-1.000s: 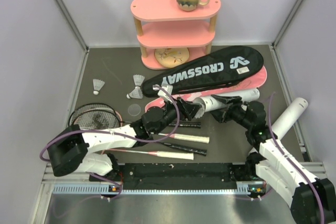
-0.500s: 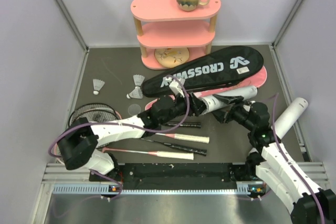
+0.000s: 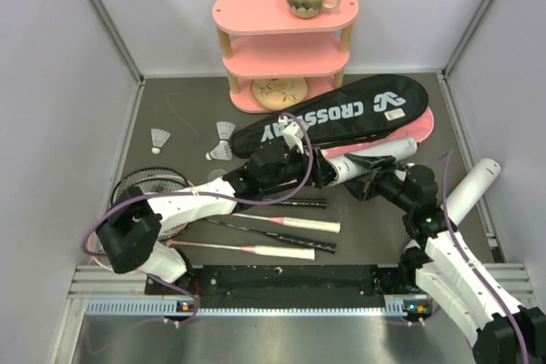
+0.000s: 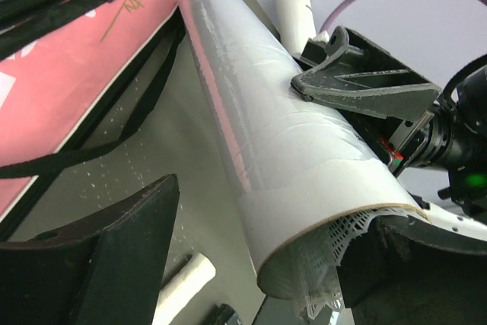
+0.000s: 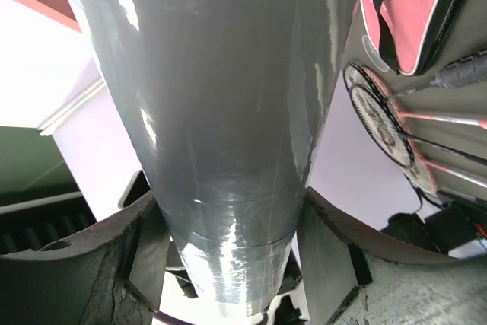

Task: Pack up the badminton gear
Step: Place the shuttlecock at the shuttle tube.

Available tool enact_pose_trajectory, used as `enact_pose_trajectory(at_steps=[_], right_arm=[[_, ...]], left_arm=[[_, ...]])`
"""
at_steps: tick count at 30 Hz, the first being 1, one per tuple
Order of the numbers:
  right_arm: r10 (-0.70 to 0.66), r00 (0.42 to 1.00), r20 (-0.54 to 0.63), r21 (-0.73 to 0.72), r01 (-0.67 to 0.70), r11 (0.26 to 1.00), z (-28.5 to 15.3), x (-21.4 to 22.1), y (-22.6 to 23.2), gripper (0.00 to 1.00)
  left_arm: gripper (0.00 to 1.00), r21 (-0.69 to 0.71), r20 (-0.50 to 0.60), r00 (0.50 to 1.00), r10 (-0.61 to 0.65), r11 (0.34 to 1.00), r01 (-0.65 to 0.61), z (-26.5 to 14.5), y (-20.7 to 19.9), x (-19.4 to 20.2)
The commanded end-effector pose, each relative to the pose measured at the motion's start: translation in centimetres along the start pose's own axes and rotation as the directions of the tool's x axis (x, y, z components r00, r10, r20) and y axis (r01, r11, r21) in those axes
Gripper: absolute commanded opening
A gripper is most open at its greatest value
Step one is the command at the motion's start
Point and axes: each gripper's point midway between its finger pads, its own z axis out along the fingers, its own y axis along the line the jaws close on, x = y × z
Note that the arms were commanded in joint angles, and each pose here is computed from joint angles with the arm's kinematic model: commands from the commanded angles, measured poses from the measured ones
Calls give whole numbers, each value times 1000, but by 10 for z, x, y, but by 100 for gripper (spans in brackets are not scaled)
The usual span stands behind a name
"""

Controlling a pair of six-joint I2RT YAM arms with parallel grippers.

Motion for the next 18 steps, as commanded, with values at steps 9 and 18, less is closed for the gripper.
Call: enact_pose_trajectory(at_steps=[9, 18], right_arm=[[-151, 987, -60, -140, 142, 980, -20, 41, 50, 25], [-116, 993, -10, -95, 114, 989, -7, 19, 28, 24]], left_arm=[[86, 109, -44, 999, -26, 994, 30, 31, -18, 8], [91, 89, 77, 995, 57, 994, -64, -32, -15, -2]])
